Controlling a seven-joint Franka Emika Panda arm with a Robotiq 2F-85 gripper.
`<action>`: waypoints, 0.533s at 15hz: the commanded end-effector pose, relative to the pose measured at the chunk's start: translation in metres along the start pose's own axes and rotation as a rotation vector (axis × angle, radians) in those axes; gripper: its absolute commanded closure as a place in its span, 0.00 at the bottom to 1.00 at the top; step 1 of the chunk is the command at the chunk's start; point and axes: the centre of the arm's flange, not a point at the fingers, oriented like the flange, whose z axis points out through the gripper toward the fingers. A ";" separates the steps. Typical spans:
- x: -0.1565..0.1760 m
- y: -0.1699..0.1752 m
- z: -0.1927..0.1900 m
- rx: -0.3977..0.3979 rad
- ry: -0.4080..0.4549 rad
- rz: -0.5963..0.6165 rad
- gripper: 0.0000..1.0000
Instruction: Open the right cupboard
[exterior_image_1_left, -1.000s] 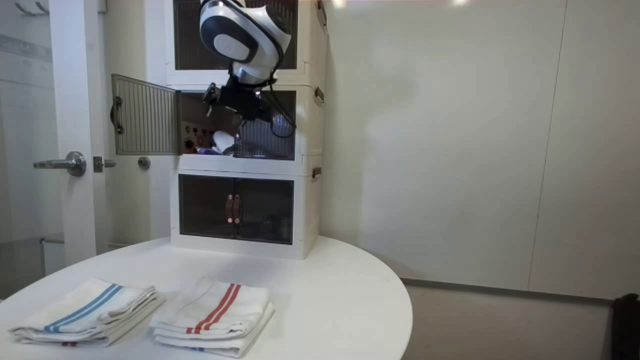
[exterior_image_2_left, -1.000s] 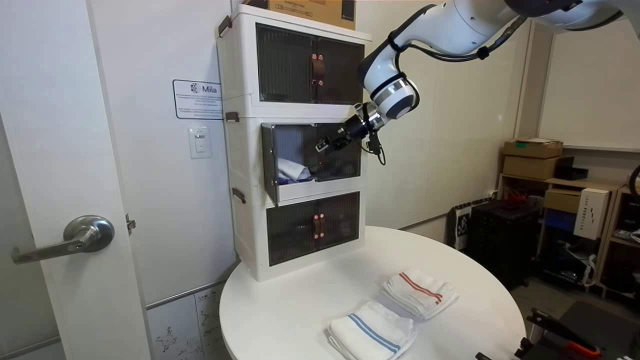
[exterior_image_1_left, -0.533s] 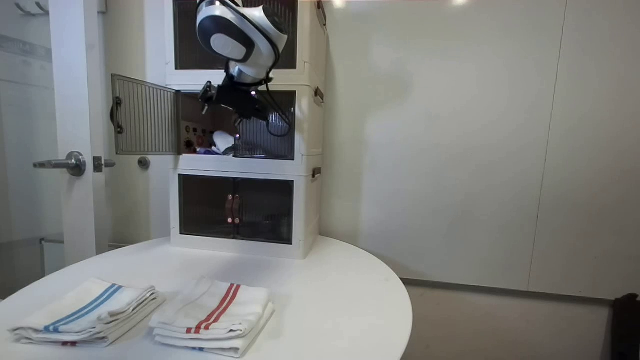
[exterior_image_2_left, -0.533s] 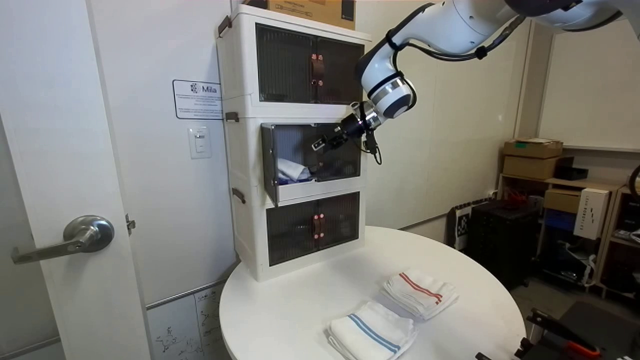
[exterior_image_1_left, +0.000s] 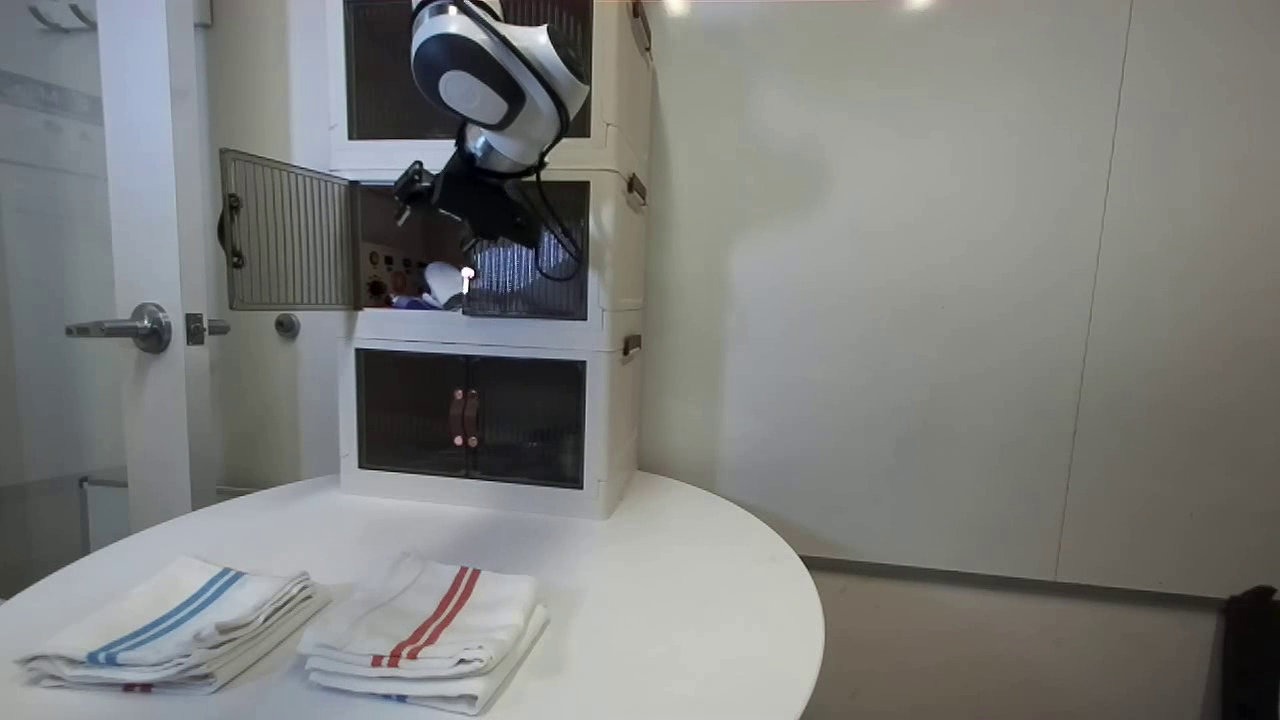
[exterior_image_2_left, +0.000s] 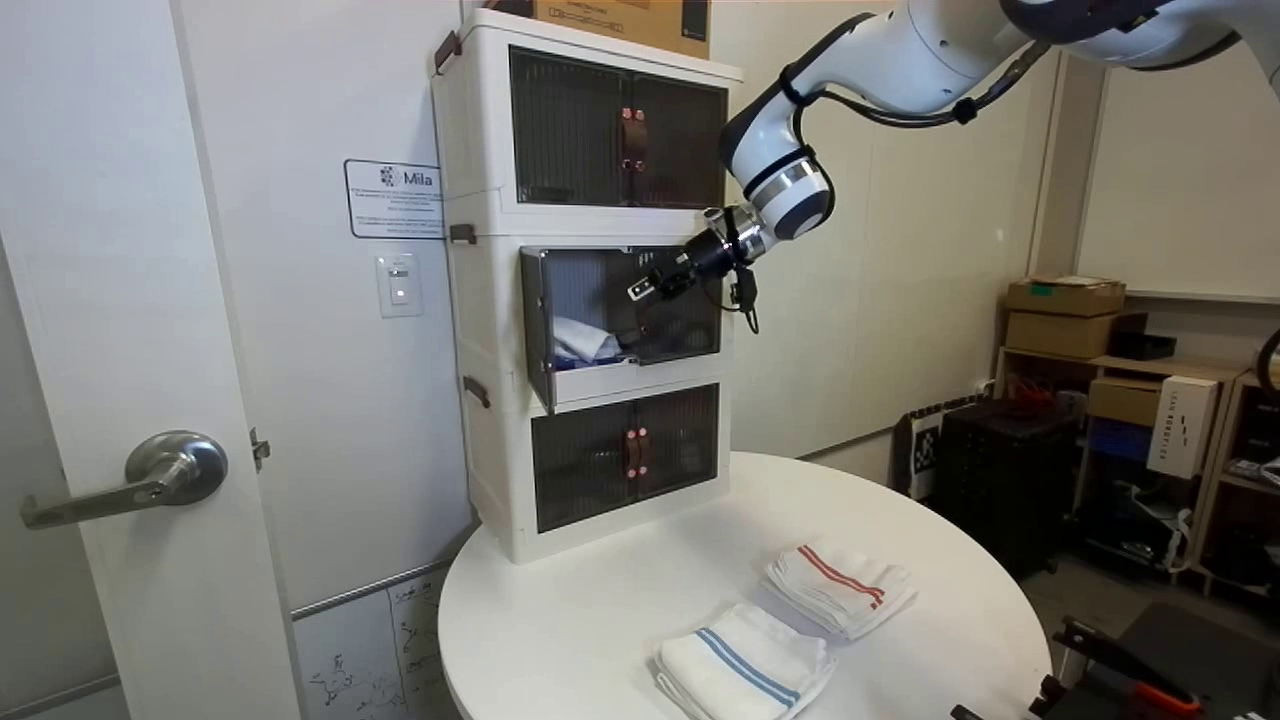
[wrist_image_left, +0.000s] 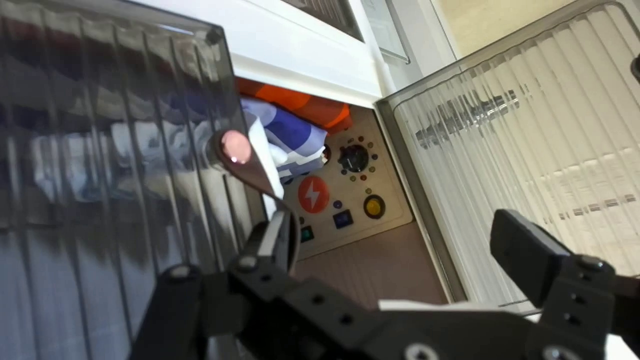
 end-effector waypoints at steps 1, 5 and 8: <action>-0.002 -0.024 0.015 0.154 -0.002 -0.026 0.00; -0.015 -0.023 0.005 0.197 -0.003 -0.011 0.00; -0.016 -0.020 -0.002 0.179 -0.021 0.033 0.00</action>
